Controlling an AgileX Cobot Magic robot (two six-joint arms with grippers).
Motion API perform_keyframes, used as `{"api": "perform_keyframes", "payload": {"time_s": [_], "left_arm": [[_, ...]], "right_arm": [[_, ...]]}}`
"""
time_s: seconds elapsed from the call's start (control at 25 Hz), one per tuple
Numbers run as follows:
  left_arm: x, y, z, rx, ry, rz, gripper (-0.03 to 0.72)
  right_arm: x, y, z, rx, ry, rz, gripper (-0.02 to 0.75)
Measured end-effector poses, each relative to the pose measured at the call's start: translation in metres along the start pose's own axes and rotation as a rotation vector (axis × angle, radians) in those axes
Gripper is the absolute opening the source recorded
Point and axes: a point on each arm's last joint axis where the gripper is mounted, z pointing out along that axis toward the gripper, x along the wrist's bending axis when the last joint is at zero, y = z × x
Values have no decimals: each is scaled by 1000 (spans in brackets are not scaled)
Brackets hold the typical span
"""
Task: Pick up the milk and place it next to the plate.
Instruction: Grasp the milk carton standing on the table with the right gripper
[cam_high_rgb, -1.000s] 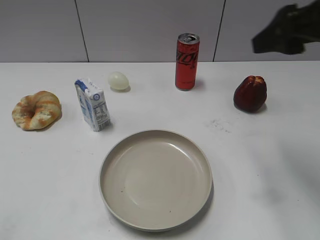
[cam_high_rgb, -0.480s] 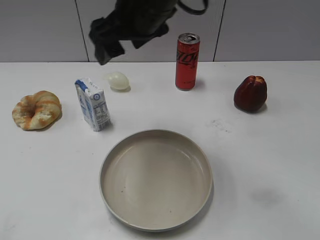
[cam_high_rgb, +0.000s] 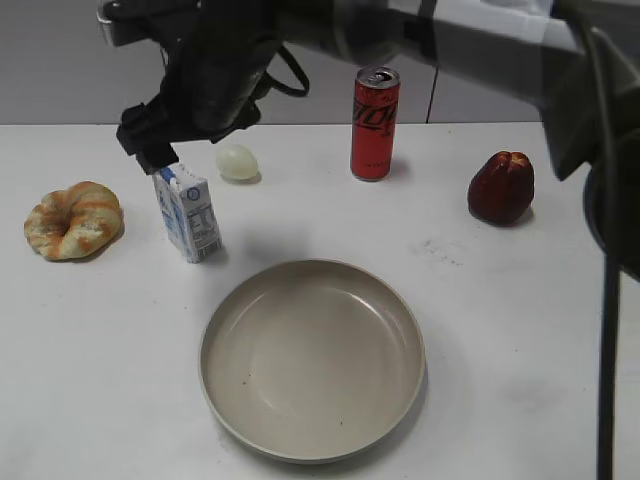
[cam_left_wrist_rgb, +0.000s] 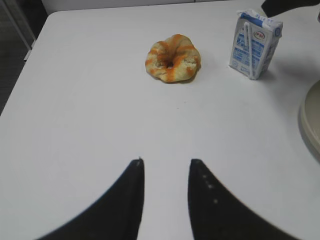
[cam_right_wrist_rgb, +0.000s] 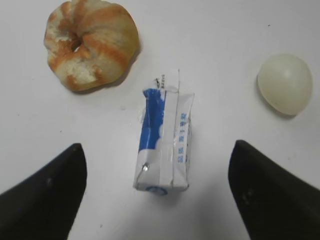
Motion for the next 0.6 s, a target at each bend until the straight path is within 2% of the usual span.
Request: {"api": "perform_keyframes", "payload": {"time_s": [0.48,0.6], "left_arm": [[0,0,0,0,0,0,237],[0,0,0,0,0,0,237]], "right_arm": [[-9,-23,58,-31,-24,15,641],[-11,-32,72,-10,-27,27,597]]}}
